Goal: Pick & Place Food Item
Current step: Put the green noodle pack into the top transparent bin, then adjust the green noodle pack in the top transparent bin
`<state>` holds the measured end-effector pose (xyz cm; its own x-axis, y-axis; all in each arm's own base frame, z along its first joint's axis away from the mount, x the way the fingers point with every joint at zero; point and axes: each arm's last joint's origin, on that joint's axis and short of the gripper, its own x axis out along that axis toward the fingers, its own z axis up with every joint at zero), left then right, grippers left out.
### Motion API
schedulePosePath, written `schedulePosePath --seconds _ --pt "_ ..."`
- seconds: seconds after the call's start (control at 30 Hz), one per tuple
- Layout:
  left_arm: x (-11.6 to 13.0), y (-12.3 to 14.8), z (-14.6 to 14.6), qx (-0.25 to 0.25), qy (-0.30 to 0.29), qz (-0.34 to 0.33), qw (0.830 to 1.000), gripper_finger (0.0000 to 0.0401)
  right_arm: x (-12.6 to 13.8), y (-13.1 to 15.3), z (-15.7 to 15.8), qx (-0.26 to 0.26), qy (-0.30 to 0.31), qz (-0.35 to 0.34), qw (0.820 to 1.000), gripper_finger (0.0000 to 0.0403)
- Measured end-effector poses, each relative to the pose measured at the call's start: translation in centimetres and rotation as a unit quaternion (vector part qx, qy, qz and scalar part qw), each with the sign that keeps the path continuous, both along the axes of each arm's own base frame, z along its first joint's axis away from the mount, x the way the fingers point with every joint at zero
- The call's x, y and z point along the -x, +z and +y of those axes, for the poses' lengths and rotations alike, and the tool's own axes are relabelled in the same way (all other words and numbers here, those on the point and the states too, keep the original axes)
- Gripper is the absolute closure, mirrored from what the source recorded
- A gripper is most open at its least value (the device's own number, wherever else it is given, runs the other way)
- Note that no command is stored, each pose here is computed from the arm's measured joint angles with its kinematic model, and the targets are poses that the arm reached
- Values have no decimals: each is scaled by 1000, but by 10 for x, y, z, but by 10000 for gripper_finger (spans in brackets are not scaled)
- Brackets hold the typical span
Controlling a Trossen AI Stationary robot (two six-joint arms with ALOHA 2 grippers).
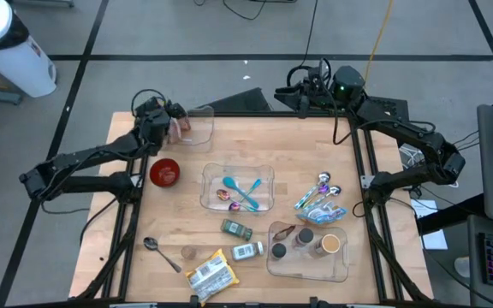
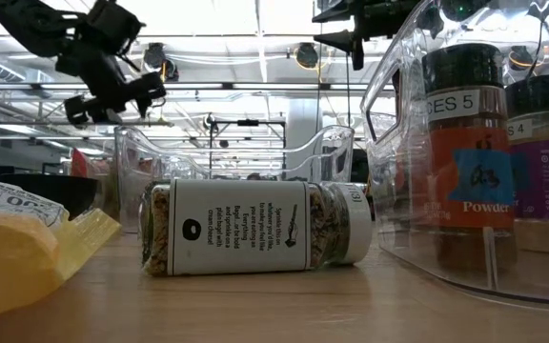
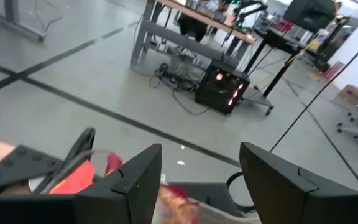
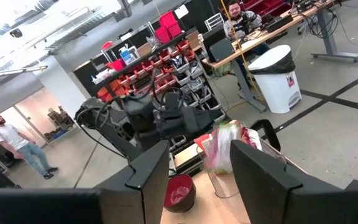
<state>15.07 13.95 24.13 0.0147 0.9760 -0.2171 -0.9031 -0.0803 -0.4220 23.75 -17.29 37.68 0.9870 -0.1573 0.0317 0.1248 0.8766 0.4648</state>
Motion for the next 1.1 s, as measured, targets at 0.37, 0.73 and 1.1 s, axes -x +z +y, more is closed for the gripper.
schedulePosePath --seconds 0.37,0.73,1.1 --pt "7 13 -6 -18 -26 0 1000 176 0 0 0 8 0 1 1000 241" --pt "-4 24 -7 -53 -204 30 977 176 0 0 1 26 4 5 1000 241" --pt "-12 49 -13 -14 -381 92 920 176 -6 -5 8 59 20 29 998 241"
